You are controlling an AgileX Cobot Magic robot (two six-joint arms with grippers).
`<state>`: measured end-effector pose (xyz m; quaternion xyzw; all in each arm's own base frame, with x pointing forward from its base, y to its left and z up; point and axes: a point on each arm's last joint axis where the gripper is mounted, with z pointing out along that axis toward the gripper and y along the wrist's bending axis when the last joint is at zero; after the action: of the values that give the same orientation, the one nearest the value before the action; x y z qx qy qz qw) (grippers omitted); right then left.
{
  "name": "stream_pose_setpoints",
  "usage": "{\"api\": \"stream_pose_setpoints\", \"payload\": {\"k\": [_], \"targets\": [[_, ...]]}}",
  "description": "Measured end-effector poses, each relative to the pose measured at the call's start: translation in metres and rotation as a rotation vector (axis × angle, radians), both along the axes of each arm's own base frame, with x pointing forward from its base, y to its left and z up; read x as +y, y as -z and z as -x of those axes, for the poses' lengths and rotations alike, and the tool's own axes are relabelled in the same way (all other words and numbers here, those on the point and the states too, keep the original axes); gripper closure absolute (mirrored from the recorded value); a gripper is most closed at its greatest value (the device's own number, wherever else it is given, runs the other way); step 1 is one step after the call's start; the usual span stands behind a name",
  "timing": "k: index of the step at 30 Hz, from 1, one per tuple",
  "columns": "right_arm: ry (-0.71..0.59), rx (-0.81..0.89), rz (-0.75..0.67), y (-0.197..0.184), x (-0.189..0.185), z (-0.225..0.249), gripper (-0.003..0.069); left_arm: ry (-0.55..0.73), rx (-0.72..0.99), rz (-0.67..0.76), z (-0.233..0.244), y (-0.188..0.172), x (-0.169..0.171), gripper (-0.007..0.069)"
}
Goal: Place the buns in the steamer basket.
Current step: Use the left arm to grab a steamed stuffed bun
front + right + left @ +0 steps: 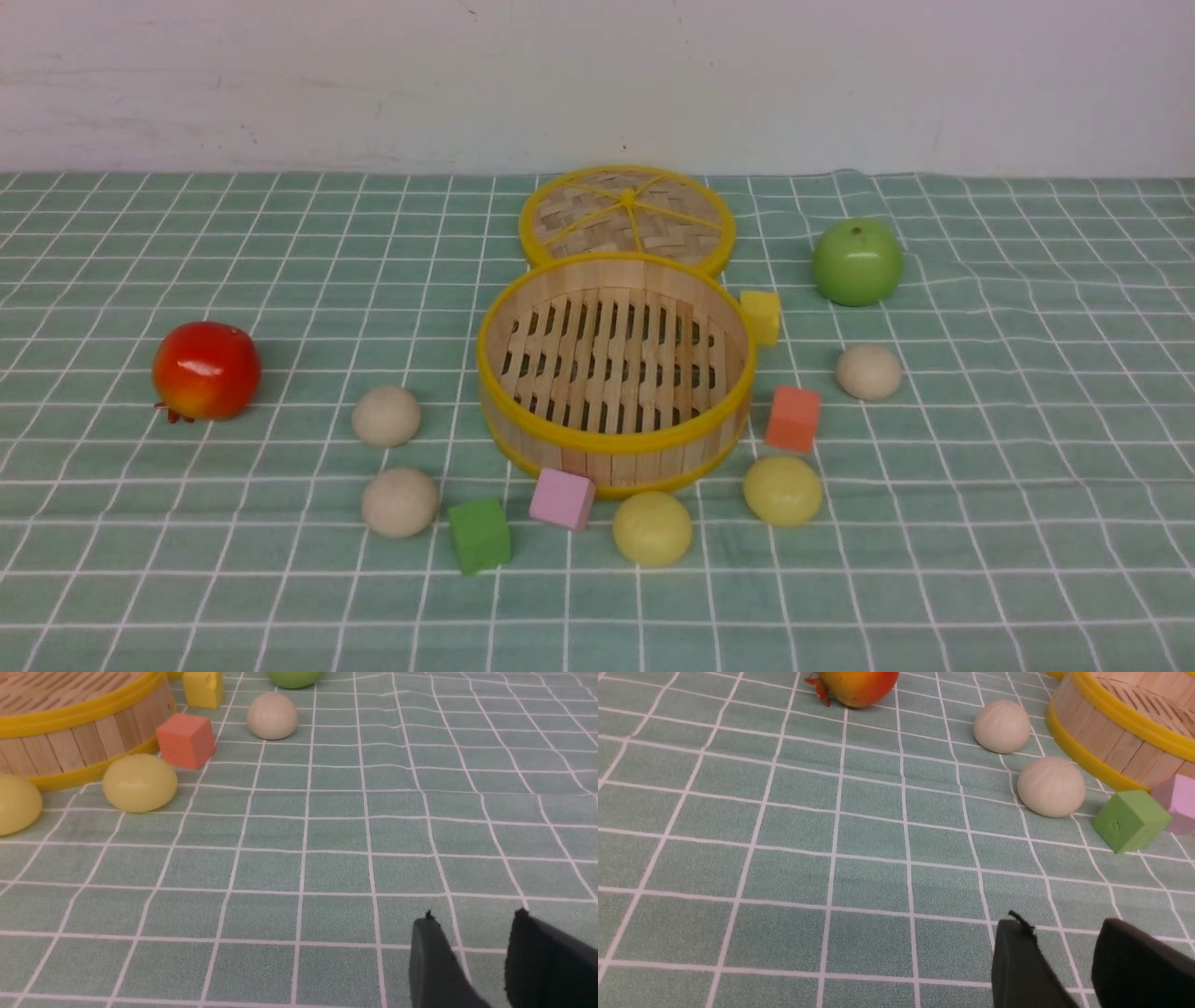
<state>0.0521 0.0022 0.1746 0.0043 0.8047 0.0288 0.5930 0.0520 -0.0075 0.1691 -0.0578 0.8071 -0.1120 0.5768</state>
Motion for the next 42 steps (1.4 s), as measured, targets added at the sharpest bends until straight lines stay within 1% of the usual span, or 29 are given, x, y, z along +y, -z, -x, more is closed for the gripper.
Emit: {"api": "stream_pose_setpoints", "payload": {"k": [11,13,14,17,19,20,21,24,26,27,28,30,31,32,33,36,37,38,39,40,42], "targets": [[0.0,0.0,-0.006,0.0,0.0,0.0,0.0419,0.0,-0.002,0.0,0.0,0.0,0.0,0.0388],[0.0,0.0,-0.006,0.0,0.0,0.0,0.0419,-0.002,-0.014,0.028,0.0,-0.001,-0.001,0.0388],[0.0,0.0,-0.006,0.0,0.0,0.0,0.0419,-0.007,-0.025,0.085,-0.001,-0.003,-0.002,0.0388],[0.0,0.0,0.0,0.0,0.0,0.0,0.0419,-0.049,-0.06,0.471,-0.002,-0.012,-0.006,0.0388],[0.0,0.0,0.0,0.0,0.0,0.0,0.0419,-0.069,-0.078,0.652,-0.003,-0.016,-0.007,0.0388],[0.0,0.0,0.0,0.0,0.0,0.0,0.0419,-0.073,-0.077,0.693,-0.003,-0.017,-0.007,0.0388],[0.0,0.0,0.0,0.0,0.0,0.0,0.0419,-0.096,-0.113,0.832,-0.003,-0.022,-0.006,0.0388],[0.0,0.0,-0.006,0.0,0.0,0.0,0.0419,-0.127,-0.197,0.924,-0.004,-0.03,-0.001,0.0388],[0.0,0.0,0.0,0.0,0.0,0.0,0.0419,-0.136,-0.218,0.947,-0.004,-0.032,0.0,0.0393],[0.0,0.0,0.0,0.0,0.0,0.0,0.0419,-0.129,-0.21,0.959,-0.004,-0.034,-0.001,0.0421],[0.0,0.0,0.0,0.0,0.0,0.0,0.0419,-0.109,-0.191,0.955,-0.003,-0.037,-0.003,0.0443],[0.0,0.0,-0.006,0.0,0.0,0.0,0.0419,-0.045,-0.156,0.899,0.001,-0.053,-0.009,0.0528],[0.0,0.0,0.0,0.0,0.0,0.0,0.0419,-0.037,-0.154,0.878,0.002,-0.055,-0.009,0.0528],[0.0,0.0,-0.006,0.0,0.0,0.0,0.0419,0.018,-0.097,0.776,0.003,-0.073,-0.015,0.0604],[0.0,0.0,-0.006,0.0,0.0,0.0,0.0419,0.043,-0.05,0.706,0.002,-0.083,-0.018,0.0631],[0.0,0.0,-0.006,0.0,0.0,0.0,0.0419,0.097,0.108,0.512,-0.009,-0.11,-0.024,0.0639],[0.0,0.0,-0.006,0.0,0.0,0.0,0.0419,0.096,0.135,0.498,-0.011,-0.108,-0.024,0.0639],[0.0,0.0,-0.006,0.0,0.0,0.0,0.0419,0.121,0.265,0.399,-0.025,-0.12,-0.027,0.0639],[0.0,0.0,-0.006,0.0,0.0,0.0,0.0419,0.131,0.319,0.34,-0.033,-0.127,-0.028,0.0639],[0.0,0.0,-0.006,0.0,0.0,0.0,0.0419,0.147,0.427,0.27,-0.048,-0.128,-0.029,0.0639],[0.0,0.0,-0.006,0.0,0.0,0.0,0.0419,0.175,0.58,0.15,-0.076,-0.129,-0.029,0.0639]]}}
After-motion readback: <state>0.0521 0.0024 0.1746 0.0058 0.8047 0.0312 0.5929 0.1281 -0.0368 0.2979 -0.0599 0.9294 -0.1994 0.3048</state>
